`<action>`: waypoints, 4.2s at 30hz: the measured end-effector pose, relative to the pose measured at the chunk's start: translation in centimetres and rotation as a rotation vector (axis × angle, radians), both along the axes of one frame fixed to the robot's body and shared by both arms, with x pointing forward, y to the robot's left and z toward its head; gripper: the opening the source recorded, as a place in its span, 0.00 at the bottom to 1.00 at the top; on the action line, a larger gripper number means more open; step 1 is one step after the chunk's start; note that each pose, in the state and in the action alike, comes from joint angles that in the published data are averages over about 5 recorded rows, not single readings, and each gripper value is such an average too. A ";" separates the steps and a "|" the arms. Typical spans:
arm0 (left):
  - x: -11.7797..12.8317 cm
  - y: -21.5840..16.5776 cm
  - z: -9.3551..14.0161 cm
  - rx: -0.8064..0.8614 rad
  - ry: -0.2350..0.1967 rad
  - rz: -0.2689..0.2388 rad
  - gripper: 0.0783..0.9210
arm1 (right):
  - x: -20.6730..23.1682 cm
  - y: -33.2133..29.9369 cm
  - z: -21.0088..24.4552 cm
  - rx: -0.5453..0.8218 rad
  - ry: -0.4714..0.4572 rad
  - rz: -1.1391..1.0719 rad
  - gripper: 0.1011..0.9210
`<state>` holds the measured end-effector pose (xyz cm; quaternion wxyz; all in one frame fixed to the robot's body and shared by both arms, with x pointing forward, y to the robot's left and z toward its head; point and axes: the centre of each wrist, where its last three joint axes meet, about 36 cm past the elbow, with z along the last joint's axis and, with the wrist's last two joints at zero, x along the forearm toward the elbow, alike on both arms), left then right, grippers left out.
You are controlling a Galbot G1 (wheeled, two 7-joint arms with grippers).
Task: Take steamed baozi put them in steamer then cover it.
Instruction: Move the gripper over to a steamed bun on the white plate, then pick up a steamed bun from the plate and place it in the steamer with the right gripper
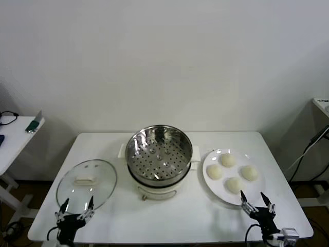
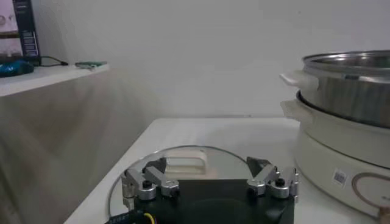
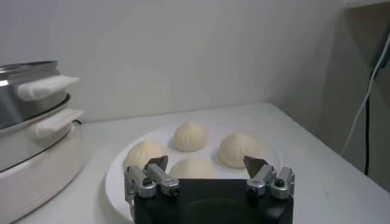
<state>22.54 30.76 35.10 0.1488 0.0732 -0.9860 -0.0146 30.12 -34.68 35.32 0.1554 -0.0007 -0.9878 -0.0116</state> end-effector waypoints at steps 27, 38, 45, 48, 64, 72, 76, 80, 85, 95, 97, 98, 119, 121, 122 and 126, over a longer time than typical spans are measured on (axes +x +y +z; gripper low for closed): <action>1.3 -0.8 1.2 -0.005 -0.057 -0.049 0.88 | 31.0 -5.8 15.6 -0.833 0.281 1.090 0.88; 1.5 -0.9 1.3 -0.004 -0.064 -0.057 0.88 | 37.1 -5.2 18.3 -1.034 0.593 1.288 0.88; 1.2 -0.6 1.0 0.001 -0.057 -0.051 0.88 | 39.2 -3.9 17.8 -1.055 0.682 1.287 0.88; 1.1 -0.6 0.9 0.003 -0.056 -0.051 0.88 | 39.7 -3.2 17.2 -1.051 0.706 1.282 0.88; 0.7 -0.7 0.6 0.006 -0.047 -0.054 0.88 | 40.6 -2.0 12.7 -0.987 0.795 1.265 0.88; 0.8 -0.7 0.4 0.004 -0.044 -0.054 0.88 | 40.9 -1.6 10.8 -0.968 0.816 1.253 0.88; 0.9 -0.8 0.4 0.003 -0.044 -0.054 0.88 | 41.1 -1.5 10.3 -0.969 0.825 1.249 0.83; 0.9 -0.8 0.2 0.002 -0.040 -0.052 0.88 | 41.2 -1.5 10.1 -0.967 0.822 1.247 0.76; 0.8 -0.8 0.1 0.003 -0.039 -0.051 0.88 | 41.3 -1.5 10.3 -0.968 0.805 1.253 0.75; 0.4 -1.4 0.0 0.006 -0.038 -0.063 0.88 | 42.4 -0.4 15.8 -1.041 0.695 1.341 0.75; 0.3 -1.5 0.1 0.008 -0.038 -0.065 0.88 | 42.9 0.6 18.4 -1.074 0.644 1.377 0.75; 0.3 -1.5 0.1 0.009 -0.038 -0.066 0.88 | 43.1 1.2 19.8 -1.092 0.617 1.398 0.75; 0.7 -1.1 2.0 0.036 -0.073 -0.078 0.88 | 39.0 26.4 37.0 -1.730 -0.005 2.053 0.75; 0.7 -1.0 2.1 0.037 -0.076 -0.078 0.88 | 38.8 28.2 36.4 -1.781 -0.035 2.099 0.75; 0.7 -1.0 2.2 0.037 -0.077 -0.078 0.88 | 38.8 29.0 36.0 -1.805 -0.047 2.118 0.75; 0.7 -0.9 2.2 0.036 -0.079 -0.073 0.88 | 39.3 31.5 33.9 -1.888 -0.077 2.180 0.75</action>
